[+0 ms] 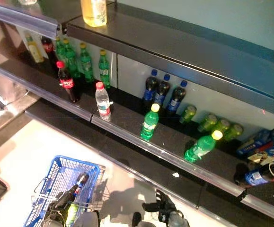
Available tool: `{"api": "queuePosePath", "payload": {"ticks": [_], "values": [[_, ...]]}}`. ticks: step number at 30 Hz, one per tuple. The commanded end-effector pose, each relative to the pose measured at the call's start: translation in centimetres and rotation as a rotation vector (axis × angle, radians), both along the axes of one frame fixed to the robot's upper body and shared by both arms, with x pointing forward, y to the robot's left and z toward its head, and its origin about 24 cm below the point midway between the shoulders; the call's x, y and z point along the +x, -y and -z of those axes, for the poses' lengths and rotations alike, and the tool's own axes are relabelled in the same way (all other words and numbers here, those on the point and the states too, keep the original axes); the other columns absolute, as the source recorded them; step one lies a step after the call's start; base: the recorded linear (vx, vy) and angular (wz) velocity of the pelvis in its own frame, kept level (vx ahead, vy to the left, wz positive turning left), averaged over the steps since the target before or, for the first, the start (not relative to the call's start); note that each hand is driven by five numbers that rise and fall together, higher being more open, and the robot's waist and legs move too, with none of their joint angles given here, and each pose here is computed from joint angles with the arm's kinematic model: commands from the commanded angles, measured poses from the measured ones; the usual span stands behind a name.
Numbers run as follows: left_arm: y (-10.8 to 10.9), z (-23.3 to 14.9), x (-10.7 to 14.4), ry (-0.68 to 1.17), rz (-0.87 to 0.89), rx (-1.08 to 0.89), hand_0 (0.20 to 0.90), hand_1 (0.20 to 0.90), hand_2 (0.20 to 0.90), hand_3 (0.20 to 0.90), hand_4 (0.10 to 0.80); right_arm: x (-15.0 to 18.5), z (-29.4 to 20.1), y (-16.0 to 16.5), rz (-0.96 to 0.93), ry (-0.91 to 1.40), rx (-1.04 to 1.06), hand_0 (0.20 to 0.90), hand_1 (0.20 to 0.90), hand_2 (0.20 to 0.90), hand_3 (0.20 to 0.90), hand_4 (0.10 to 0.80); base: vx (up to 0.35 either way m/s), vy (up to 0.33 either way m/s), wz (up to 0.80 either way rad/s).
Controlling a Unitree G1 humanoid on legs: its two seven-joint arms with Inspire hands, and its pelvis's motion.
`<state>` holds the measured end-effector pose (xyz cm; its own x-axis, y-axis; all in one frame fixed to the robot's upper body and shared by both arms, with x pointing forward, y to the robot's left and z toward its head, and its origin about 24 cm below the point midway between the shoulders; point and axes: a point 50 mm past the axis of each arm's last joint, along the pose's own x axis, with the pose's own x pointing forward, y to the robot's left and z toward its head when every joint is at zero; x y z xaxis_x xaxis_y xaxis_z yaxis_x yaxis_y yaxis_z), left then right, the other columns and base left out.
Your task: Pick up the drink and place into the basket.
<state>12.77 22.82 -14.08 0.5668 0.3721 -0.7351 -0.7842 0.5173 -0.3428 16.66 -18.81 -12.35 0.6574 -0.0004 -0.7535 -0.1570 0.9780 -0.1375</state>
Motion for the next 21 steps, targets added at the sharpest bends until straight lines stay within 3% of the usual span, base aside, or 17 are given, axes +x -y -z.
{"api": "queuePosePath", "payload": {"ticks": [1, 7, 10, 21], "values": [[-0.4, -1.9, 2.0, 0.113, 0.078, 0.117, 0.3, 0.3, 0.3, 0.2, 0.1, 2.3, -2.7, -1.3, -0.136, 0.193, 0.024, 0.9, 0.9, 0.9, 0.9, 0.8, 0.096, 0.203, -0.19], [-1.6, -2.1, 0.9, 0.102, 0.126, 0.162, 0.3, 0.3, 0.3, 0.2, 0.1, 3.9, -7.8, -1.9, -0.249, 0.469, 0.057, 0.9, 0.9, 0.9, 0.9, 0.8, 0.062, 0.061, -0.07], [-2.6, -2.4, 0.9, 0.099, 0.109, 0.185, 0.3, 0.3, 0.3, 0.2, 0.1, 5.8, -12.8, -2.3, -0.298, 0.68, 0.062, 0.9, 0.9, 0.9, 0.9, 0.8, 0.001, -0.002, -0.01], [-0.6, -1.8, 0.3, 0.084, 0.162, 0.163, 0.3, 0.3, 0.3, 0.2, 0.1, 7.7, -24.8, -0.3, -0.058, 1.318, -0.038, 0.9, 0.9, 0.9, 0.9, 0.8, 0.008, -0.008, -0.04]]}}
